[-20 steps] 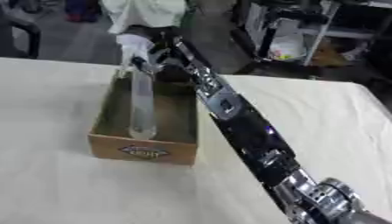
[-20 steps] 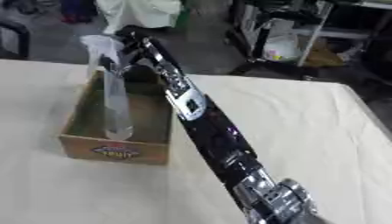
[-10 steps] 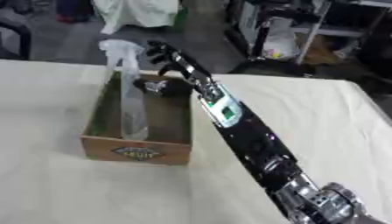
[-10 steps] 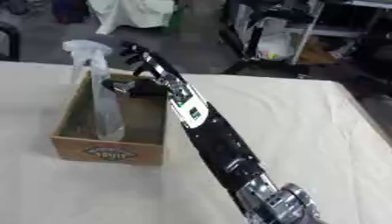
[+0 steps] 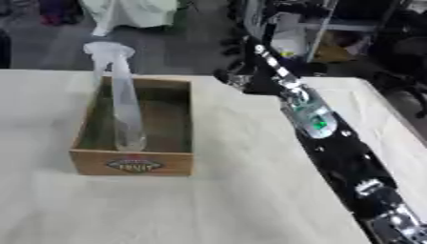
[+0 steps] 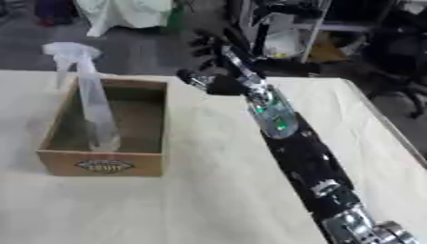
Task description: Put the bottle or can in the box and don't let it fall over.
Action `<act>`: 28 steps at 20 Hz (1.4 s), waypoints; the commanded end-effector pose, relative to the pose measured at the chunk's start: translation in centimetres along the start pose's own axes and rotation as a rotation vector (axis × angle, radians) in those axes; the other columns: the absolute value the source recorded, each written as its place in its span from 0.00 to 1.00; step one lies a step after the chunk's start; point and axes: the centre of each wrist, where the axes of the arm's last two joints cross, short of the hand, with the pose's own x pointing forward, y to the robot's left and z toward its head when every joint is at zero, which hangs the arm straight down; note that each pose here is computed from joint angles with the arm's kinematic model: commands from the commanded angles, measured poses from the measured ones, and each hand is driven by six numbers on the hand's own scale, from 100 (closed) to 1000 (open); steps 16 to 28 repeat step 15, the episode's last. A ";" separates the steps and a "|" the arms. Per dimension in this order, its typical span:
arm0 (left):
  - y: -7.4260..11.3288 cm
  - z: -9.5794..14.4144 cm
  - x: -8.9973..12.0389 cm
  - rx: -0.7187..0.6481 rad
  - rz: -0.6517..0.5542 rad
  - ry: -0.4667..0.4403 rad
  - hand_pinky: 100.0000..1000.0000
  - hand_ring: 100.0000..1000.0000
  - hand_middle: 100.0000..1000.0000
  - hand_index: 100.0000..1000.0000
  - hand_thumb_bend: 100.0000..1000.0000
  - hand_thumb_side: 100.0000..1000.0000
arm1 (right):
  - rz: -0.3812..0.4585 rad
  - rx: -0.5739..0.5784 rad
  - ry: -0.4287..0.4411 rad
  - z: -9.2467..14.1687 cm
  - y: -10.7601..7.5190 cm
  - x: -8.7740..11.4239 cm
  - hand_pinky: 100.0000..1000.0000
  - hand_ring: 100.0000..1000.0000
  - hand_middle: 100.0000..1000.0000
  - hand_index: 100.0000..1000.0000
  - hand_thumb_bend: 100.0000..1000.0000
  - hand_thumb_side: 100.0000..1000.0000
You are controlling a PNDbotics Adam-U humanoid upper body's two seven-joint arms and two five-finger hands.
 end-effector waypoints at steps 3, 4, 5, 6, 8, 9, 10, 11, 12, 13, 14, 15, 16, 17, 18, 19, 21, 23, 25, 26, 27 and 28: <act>0.8 0.0 0.2 0.027 -0.026 -0.007 0.67 0.81 0.74 0.80 0.60 0.71 | -0.019 -0.170 -0.020 4.3 -2.4 1.9 0.62 0.79 0.82 0.99 0.47 0.42; 0.8 0.0 0.2 0.029 -0.026 -0.006 0.67 0.81 0.74 0.80 0.60 0.71 | -0.024 -0.199 -0.012 5.2 -2.2 1.9 0.62 0.79 0.82 0.99 0.47 0.42; 0.8 0.0 0.2 0.030 -0.026 -0.004 0.67 0.81 0.74 0.80 0.60 0.71 | -0.027 -0.236 0.006 6.2 -2.0 1.8 0.62 0.79 0.82 1.00 0.47 0.42; 0.8 0.0 0.1 0.030 -0.025 -0.002 0.67 0.81 0.74 0.80 0.60 0.71 | -0.031 -0.269 0.016 7.1 -1.7 1.8 0.62 0.79 0.82 1.00 0.46 0.42; 0.7 0.0 0.1 0.031 -0.024 -0.001 0.67 0.81 0.74 0.80 0.59 0.71 | -0.038 -0.332 0.031 8.5 -1.0 1.9 0.62 0.79 0.81 1.00 0.46 0.43; 0.7 0.0 0.1 0.033 -0.023 -0.001 0.67 0.81 0.74 0.80 0.59 0.71 | -0.054 -0.368 0.041 9.1 -0.4 1.8 0.62 0.79 0.81 1.00 0.45 0.43; 0.7 0.0 0.1 0.034 -0.022 0.000 0.67 0.81 0.74 0.80 0.59 0.71 | -0.071 -0.406 0.053 9.9 0.1 1.8 0.61 0.78 0.81 1.00 0.45 0.42; 0.7 0.0 0.1 0.036 -0.020 0.001 0.67 0.81 0.74 0.80 0.59 0.71 | -0.089 -0.440 0.066 10.6 0.7 1.8 0.61 0.78 0.81 1.00 0.45 0.42; 0.6 0.0 0.1 0.036 -0.018 0.001 0.67 0.81 0.74 0.80 0.59 0.71 | -0.102 -0.463 0.077 11.1 1.2 1.8 0.61 0.78 0.81 1.00 0.45 0.42; 0.6 0.0 0.1 0.035 -0.016 0.000 0.67 0.81 0.74 0.80 0.59 0.71 | -0.113 -0.482 0.091 11.8 1.6 1.8 0.61 0.78 0.81 1.00 0.45 0.41; 0.6 0.0 0.1 0.035 -0.015 0.000 0.67 0.81 0.74 0.80 0.59 0.71 | -0.118 -0.493 0.102 12.3 1.9 1.9 0.61 0.78 0.81 1.00 0.46 0.40; 0.6 0.0 0.1 0.035 -0.015 -0.001 0.67 0.81 0.74 0.80 0.59 0.71 | -0.121 -0.499 0.112 12.9 2.1 1.9 0.61 0.78 0.81 1.00 0.46 0.40; 0.6 0.0 0.1 0.035 -0.015 -0.001 0.67 0.81 0.74 0.80 0.59 0.71 | -0.121 -0.499 0.112 12.9 2.1 1.9 0.61 0.78 0.81 1.00 0.46 0.40; 0.6 0.0 0.1 0.035 -0.015 -0.001 0.67 0.81 0.74 0.80 0.59 0.71 | -0.121 -0.499 0.112 12.9 2.1 1.9 0.61 0.78 0.81 1.00 0.46 0.40; 0.6 0.0 0.1 0.035 -0.015 -0.001 0.67 0.81 0.74 0.80 0.59 0.71 | -0.121 -0.499 0.112 12.9 2.1 1.9 0.61 0.78 0.81 1.00 0.46 0.40; 0.6 0.0 0.1 0.035 -0.015 -0.001 0.67 0.81 0.74 0.80 0.59 0.71 | -0.121 -0.499 0.112 12.9 2.1 1.9 0.61 0.78 0.81 1.00 0.46 0.40; 0.6 0.0 0.1 0.035 -0.015 -0.001 0.67 0.81 0.74 0.80 0.59 0.71 | -0.121 -0.499 0.112 12.9 2.1 1.9 0.61 0.78 0.81 1.00 0.46 0.40; 0.6 0.0 0.1 0.035 -0.015 -0.001 0.67 0.81 0.74 0.80 0.59 0.71 | -0.121 -0.499 0.112 12.9 2.1 1.9 0.61 0.78 0.81 1.00 0.46 0.40; 0.6 0.0 0.1 0.035 -0.015 -0.001 0.67 0.81 0.74 0.80 0.59 0.71 | -0.121 -0.499 0.112 12.9 2.1 1.9 0.61 0.78 0.81 1.00 0.46 0.40; 0.6 0.0 0.1 0.035 -0.015 -0.001 0.67 0.81 0.74 0.80 0.59 0.71 | -0.121 -0.499 0.112 12.9 2.1 1.9 0.61 0.78 0.81 1.00 0.46 0.40; 0.6 0.0 0.1 0.035 -0.015 -0.001 0.67 0.81 0.74 0.80 0.59 0.71 | -0.121 -0.499 0.112 12.9 2.1 1.9 0.61 0.78 0.81 1.00 0.46 0.40; 0.6 0.0 0.1 0.035 -0.015 -0.001 0.67 0.81 0.74 0.80 0.59 0.71 | -0.121 -0.499 0.112 12.9 2.1 1.9 0.61 0.78 0.81 1.00 0.46 0.40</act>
